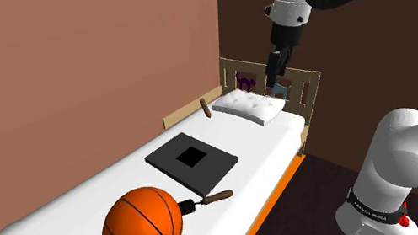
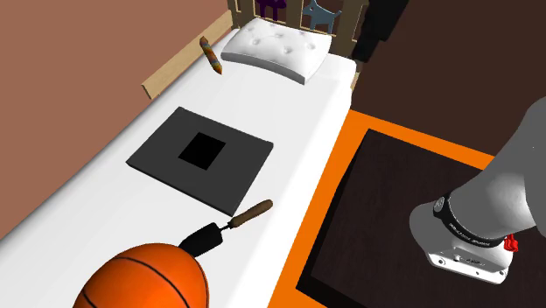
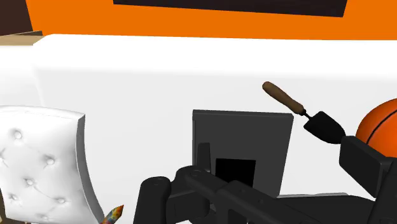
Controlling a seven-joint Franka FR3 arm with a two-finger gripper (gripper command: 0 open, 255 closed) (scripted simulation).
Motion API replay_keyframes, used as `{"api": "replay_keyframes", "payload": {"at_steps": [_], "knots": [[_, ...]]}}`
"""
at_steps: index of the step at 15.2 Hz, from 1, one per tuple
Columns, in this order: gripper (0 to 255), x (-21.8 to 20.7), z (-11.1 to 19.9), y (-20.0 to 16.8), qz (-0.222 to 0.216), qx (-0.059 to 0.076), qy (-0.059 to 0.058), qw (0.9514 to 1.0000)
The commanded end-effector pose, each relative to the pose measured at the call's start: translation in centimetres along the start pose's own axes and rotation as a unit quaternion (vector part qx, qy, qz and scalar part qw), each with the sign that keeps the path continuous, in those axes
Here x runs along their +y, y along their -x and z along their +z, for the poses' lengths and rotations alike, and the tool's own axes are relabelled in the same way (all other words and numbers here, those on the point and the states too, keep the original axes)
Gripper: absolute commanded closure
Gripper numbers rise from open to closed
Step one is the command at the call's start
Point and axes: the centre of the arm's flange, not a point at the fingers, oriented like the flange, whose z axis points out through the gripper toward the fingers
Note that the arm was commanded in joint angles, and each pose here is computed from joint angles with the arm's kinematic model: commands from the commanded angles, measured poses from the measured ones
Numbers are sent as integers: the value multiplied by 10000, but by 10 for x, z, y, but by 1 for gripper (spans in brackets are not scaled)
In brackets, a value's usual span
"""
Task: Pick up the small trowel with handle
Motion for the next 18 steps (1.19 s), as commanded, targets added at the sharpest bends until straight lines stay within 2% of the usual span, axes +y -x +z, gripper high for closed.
{"api": "replay_keyframes", "payload": {"at_steps": [1, 18], "knots": [[0, 0, 0, 0, 0, 0, 0, 10000], [0, -94, 187, -84, -816, -182, -42, 9965]]}}
